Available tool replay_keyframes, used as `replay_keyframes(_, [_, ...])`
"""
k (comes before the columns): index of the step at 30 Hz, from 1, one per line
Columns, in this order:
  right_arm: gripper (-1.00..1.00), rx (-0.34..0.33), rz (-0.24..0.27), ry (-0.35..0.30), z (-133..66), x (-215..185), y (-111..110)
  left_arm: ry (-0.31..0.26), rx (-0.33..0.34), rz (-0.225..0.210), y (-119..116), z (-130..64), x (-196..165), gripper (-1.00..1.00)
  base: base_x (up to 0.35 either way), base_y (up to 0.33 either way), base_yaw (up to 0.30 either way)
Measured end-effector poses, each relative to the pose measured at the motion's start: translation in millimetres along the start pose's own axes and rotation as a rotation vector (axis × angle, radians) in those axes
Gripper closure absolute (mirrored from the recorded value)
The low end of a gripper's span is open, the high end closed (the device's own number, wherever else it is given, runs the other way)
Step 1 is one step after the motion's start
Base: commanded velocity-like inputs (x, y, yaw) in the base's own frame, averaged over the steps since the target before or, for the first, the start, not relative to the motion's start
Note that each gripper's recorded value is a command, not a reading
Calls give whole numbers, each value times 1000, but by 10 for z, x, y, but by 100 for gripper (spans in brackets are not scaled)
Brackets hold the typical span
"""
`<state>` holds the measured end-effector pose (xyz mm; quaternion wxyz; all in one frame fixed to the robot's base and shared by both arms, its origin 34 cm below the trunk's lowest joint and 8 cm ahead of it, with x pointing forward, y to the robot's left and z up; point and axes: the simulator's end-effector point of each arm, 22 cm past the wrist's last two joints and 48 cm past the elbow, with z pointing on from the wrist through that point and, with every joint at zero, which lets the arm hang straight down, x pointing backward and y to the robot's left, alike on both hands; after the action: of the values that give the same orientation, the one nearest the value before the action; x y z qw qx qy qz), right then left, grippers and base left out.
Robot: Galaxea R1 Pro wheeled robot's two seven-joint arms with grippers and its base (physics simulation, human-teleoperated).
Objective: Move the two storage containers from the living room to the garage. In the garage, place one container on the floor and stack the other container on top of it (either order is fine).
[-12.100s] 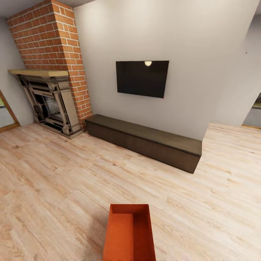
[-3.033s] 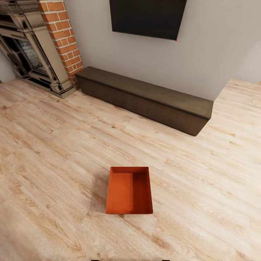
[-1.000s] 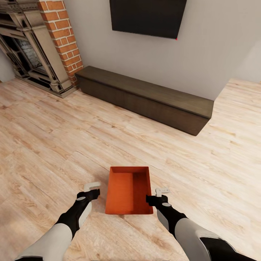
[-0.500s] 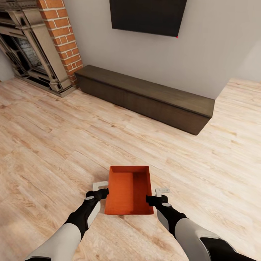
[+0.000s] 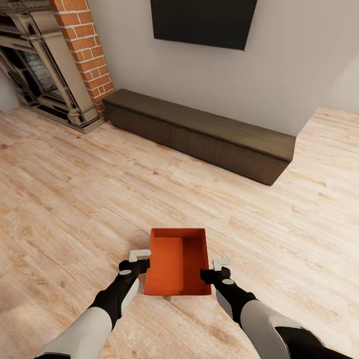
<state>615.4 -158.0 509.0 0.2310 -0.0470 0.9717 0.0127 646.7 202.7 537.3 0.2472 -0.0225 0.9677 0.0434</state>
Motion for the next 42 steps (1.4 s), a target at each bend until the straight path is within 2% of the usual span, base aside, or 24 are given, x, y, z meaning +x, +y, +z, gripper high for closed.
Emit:
replay_keyframes(1, [-100, 0, -8, -1, 13, 2, -1, -8, 6, 29, -45, 6, -13, -100, 0, 0, 0])
replay_keyframes(5, [-100, 1, -10, -2, 52, 18, -2, -15, 4, 37, -57, 40, -14, -100, 0, 0, 0])
replay_keyframes(15, [-100, 3, -6, -1, 54, 16, -16, -21, 21, 31, -186, 18, -29, -100, 0, 0, 0])
replay_keyframes(24, [-100, 8, 0, 2, 55, 26, -46, -23, 9, 20, -185, 12, -41, -100, 0, 0, 0])
replay_keyframes(26, [-100, 8, 1, 2, 55, 24, -40, -34, -4, 15, -164, 7, -79, -100, 0, 0, 0])
replay_keyframes(29, [-100, 4, 3, 1, 52, 23, -11, -81, -20, -6, -121, -4, -221, -100, 0, 0, 0])
replay_keyframes(34, [-100, 3, 4, 1, 52, 23, -3, -90, -25, -3, -93, -1, -231, -100, 0, 0, 0])
replay_keyframes(39, [-100, 3, 4, -1, 52, 18, -2, -85, -26, -1, -104, 2, -186, -100, 0, 0, 0])
replay_keyframes(42, [-100, 3, 4, -4, 51, 13, -1, -63, -27, 2, -106, 12, -88, -100, 0, 0, 0])
